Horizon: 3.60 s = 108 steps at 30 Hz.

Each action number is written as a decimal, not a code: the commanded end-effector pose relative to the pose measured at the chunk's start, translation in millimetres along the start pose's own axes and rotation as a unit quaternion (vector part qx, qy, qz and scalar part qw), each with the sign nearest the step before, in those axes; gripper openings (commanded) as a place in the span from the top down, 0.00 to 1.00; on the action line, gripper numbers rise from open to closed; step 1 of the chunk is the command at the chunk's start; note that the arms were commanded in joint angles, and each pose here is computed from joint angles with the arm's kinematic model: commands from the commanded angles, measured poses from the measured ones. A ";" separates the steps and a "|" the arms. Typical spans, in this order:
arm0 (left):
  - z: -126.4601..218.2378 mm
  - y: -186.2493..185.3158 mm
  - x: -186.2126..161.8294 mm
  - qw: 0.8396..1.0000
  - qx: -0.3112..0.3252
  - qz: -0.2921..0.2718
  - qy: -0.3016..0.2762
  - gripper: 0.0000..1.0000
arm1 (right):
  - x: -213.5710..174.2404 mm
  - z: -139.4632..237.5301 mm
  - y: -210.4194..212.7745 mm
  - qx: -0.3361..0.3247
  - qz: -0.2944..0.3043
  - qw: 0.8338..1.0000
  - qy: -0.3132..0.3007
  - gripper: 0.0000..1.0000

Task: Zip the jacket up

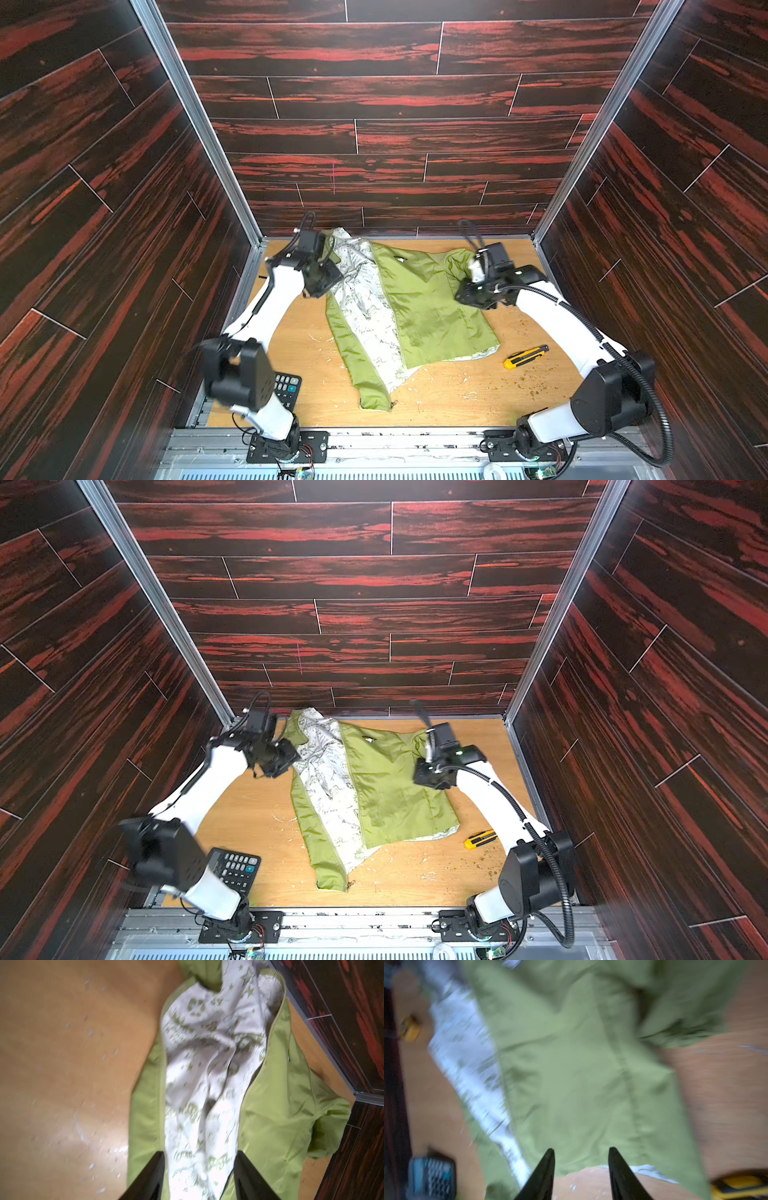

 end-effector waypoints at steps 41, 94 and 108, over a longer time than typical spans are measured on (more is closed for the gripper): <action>2.8 151.4 -235.6 0.970 0.055 0.033 0.236 0.37 | -159.1 -70.8 132.1 0.073 -0.008 0.976 0.203 0.54; 86.5 -14.4 -192.8 0.922 -0.375 -0.058 0.071 1.00 | -65.9 17.2 190.0 0.388 -0.044 0.915 0.102 0.42; 107.0 -59.8 -205.1 0.887 -0.435 -0.062 0.142 1.00 | -58.8 35.0 180.8 0.400 -0.028 0.913 0.076 0.49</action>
Point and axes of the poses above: each gripper's point midway between its finger pads, its own z axis back along the fingers, its own y axis along the line the jaws close on, x = y × z, the point moved 1 cm from there along z, back along the fingers, and after that the axes turned 8 degrees about z, right-handed, at the moved point
